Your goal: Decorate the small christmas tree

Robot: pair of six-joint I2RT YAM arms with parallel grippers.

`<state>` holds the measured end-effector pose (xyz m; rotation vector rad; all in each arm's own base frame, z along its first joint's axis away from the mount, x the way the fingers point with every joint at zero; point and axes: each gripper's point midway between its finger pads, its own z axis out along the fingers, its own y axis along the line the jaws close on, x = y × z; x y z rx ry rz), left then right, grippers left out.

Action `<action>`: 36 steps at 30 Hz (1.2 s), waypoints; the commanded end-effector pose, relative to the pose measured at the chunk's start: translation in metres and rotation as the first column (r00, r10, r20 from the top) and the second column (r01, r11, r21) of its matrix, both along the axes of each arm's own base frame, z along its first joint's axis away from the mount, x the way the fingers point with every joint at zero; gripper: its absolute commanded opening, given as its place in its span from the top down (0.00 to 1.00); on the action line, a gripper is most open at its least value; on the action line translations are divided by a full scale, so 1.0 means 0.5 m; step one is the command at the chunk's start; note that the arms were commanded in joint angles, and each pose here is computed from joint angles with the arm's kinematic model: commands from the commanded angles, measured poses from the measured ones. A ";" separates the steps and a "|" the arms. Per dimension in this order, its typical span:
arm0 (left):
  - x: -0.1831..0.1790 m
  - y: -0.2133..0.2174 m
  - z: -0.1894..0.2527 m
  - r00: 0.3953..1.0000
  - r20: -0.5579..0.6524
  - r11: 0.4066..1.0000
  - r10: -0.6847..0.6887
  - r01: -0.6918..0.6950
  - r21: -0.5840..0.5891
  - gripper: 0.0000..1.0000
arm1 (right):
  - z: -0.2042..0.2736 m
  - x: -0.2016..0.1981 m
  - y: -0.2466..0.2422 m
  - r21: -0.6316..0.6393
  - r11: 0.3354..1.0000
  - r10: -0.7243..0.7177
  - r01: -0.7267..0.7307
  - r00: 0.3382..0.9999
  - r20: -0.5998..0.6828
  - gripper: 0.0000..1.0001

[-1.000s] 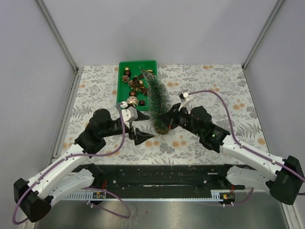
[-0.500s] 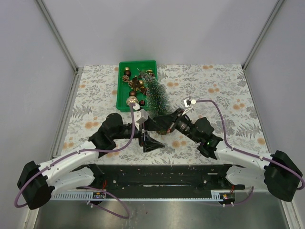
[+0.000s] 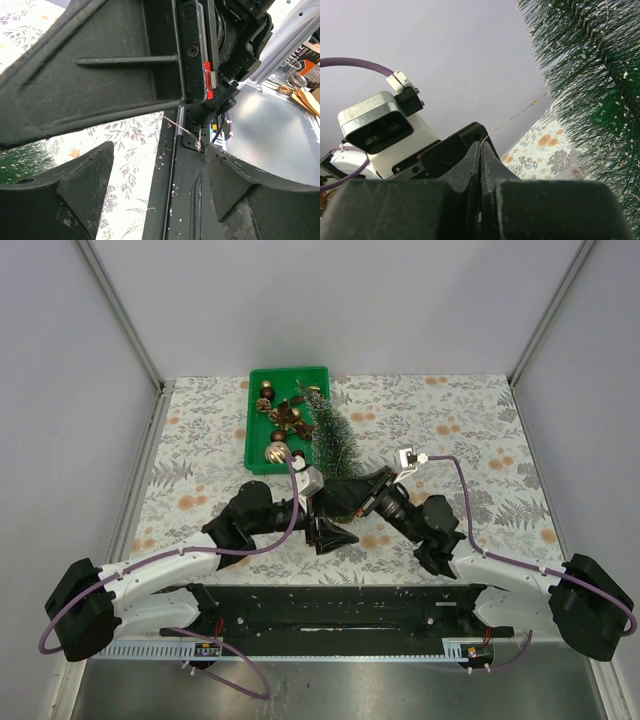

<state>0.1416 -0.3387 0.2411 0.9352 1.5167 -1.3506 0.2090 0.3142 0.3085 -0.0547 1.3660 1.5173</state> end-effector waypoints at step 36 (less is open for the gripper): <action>0.029 0.010 0.032 0.994 0.057 0.996 0.090 -0.089 -0.024 1.00 | 0.042 -0.016 -0.007 -0.013 0.997 -0.075 0.076 0.995 0.067 1.00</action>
